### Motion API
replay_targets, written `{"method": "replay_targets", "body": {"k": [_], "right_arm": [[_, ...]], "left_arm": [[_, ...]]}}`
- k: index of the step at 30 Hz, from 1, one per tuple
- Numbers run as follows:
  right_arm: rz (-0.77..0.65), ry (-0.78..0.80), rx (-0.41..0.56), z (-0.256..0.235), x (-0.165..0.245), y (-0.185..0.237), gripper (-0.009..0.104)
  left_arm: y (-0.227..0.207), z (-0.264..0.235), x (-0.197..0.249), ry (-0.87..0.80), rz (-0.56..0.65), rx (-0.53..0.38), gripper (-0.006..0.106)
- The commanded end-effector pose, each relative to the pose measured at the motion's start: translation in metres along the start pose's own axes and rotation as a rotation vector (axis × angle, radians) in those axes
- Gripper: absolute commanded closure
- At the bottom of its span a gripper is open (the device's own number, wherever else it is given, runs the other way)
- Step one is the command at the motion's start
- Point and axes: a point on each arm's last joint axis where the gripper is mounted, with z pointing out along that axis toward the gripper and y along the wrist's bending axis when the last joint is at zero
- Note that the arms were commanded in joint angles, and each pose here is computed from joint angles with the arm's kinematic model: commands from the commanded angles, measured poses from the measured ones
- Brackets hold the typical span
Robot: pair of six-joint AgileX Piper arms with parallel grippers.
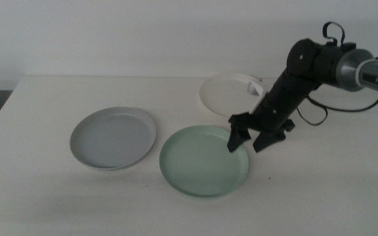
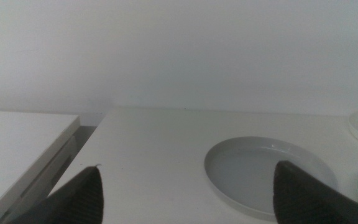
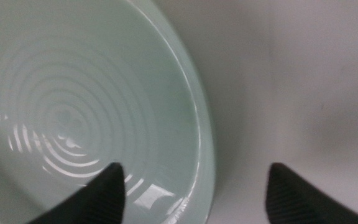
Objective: Stack the three bowls on top of each other.
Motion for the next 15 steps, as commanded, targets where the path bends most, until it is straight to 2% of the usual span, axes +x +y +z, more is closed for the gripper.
{"method": "replay_targets", "body": {"k": [1, 4, 7, 8, 10, 15], "right_arm": [[-0.044, -0.068, -0.001, -0.021, -0.009, 0.006, 0.033], [0.042, -0.212, 0.051, -0.057, -0.026, 0.005, 0.035], [0.129, -0.335, 0.217, -0.084, -0.042, -0.009, 0.035], [0.134, -0.362, 0.292, -0.088, -0.048, -0.016, 0.035], [0.124, -0.393, 0.376, -0.091, -0.059, -0.023, 0.035], [0.121, -0.412, 0.388, -0.063, -0.088, -0.039, 0.035]], "left_arm": [[0.0, 0.0, -0.001, -0.015, -0.006, 0.003, 0.007], [0.0, 0.0, -0.001, -0.015, -0.006, 0.003, 0.007], [0.0, 0.0, -0.001, -0.015, -0.006, 0.003, 0.007], [0.0, 0.0, -0.001, -0.015, -0.006, 0.003, 0.007], [0.0, 0.0, -0.001, -0.015, -0.006, 0.003, 0.007], [0.0, 0.0, -0.001, -0.015, -0.003, 0.003, 0.007]]}}
